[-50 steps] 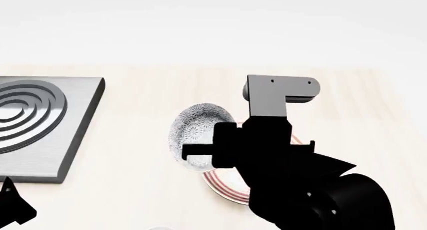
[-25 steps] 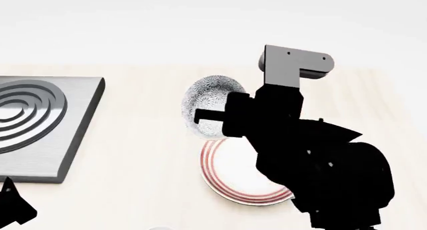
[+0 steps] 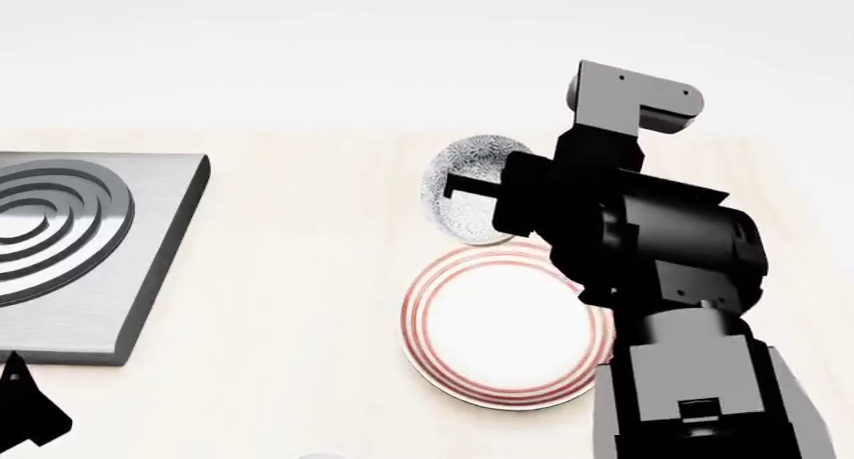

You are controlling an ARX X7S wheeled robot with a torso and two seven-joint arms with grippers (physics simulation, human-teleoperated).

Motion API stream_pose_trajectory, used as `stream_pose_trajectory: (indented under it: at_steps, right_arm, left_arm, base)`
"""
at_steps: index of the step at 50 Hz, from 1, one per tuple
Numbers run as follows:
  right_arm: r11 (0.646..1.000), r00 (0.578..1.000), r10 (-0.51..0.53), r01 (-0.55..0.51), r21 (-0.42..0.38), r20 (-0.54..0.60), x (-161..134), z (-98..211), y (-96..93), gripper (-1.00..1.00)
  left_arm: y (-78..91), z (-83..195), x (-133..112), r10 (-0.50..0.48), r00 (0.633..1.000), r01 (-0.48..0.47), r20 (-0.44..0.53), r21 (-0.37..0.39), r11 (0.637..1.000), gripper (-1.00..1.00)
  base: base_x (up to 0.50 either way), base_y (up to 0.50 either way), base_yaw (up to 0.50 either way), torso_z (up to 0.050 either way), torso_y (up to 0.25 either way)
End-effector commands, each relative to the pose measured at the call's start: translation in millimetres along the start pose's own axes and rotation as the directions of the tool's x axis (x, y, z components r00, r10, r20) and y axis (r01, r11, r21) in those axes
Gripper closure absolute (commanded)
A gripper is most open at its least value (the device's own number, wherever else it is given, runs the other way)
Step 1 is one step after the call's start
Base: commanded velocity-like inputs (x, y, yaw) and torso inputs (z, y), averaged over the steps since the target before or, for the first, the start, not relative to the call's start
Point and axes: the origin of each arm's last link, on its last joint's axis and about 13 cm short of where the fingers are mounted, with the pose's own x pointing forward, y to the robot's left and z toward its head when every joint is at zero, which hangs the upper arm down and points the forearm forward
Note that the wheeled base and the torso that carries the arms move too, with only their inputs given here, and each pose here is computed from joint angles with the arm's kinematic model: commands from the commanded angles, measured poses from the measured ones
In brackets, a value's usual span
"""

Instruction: Pick the akita bowl between the plate and the ramekin and place it on the plate.

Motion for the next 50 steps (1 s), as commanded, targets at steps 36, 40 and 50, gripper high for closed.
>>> stream_pose_trajectory:
  at_steps: [36,40,50]
  right_arm:
    - [0.987,0.996,0.005,0.010,0.160,-0.094,8,-23,-13.9,1.00]
    - [0.985,0.994,0.002,0.017,0.174,-0.108,9,-27,-15.5,1.00]
    - [0.979,0.989,0.000,0.031,0.203,-0.149,10,-34,-16.3,1.00]
  left_arm:
    - [-2.7,3,2,-0.002,1.000,0.002,-0.001,0.000,1.000,-1.00]
    - [-2.3,2,3,-0.002,1.000,0.002,-0.001,0.000,1.000,-1.00]
    - [-2.5,2,3,-0.002,1.000,0.002,0.000,0.001,1.000,-1.00]
  base:
    - [0.00,0.00,0.00,0.000,0.000]
    - [0.00,0.00,0.00,0.000,0.000]
    - [0.00,0.00,0.00,0.000,0.001]
